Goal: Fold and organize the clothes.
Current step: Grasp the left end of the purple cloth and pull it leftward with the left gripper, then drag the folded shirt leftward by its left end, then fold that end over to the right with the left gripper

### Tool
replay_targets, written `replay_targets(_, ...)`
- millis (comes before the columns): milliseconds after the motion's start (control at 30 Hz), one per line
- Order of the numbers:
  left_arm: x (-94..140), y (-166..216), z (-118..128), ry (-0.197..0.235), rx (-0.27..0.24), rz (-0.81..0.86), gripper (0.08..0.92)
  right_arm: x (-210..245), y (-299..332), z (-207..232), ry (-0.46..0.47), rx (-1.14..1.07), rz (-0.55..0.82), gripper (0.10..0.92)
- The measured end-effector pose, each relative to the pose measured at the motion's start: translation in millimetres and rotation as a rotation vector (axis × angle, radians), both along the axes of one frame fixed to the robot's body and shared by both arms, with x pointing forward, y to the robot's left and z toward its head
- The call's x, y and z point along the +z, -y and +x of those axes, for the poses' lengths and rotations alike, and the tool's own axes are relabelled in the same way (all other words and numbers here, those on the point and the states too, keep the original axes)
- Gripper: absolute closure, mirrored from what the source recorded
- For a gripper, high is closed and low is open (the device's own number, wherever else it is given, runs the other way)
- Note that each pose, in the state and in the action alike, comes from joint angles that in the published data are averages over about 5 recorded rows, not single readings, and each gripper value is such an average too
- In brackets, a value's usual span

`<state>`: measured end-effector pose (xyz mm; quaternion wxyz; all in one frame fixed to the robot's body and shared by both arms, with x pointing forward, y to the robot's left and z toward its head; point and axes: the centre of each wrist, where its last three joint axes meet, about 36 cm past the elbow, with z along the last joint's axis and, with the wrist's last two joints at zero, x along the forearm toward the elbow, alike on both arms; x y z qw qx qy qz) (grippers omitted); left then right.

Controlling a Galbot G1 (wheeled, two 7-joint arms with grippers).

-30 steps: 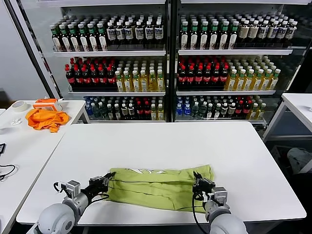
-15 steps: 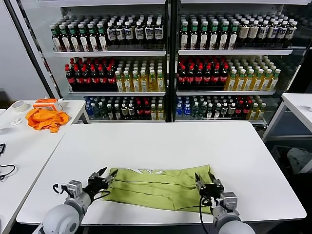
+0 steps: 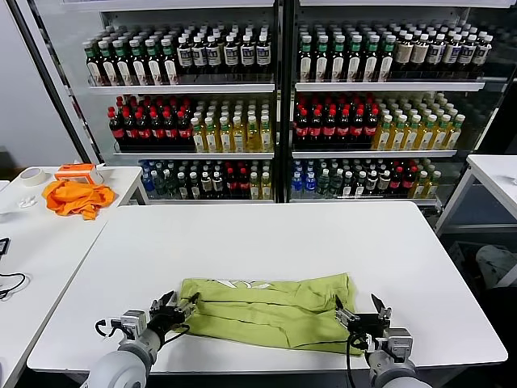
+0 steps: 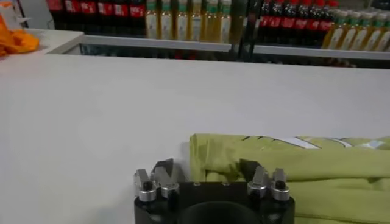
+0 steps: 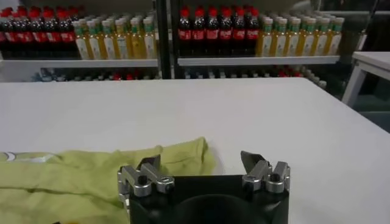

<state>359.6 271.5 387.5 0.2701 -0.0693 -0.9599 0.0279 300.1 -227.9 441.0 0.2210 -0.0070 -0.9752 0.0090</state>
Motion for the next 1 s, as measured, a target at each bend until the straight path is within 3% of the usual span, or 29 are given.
replay_targets(267,-6,6,-2,-0.012,0.021,0.004,0.592,1,4,-3,-0.005,-0.013,-0.013,0.2)
replay_targets(633,-5,14,-3,-0.009,-0.004,0.047,0.886,3,5,-2,0.0,-0.02,-0.019,0.2)
replay_targets(767,5,5,-1,0.012,-0.001,0.105,0.9,4,6,0,0.004,-0.02,-0.022,0.2)
replay_targets(1000,42,-36,6,0.088,0.05,0.287,0.9,2,7,4,0.005,-0.018,-0.026,0.2)
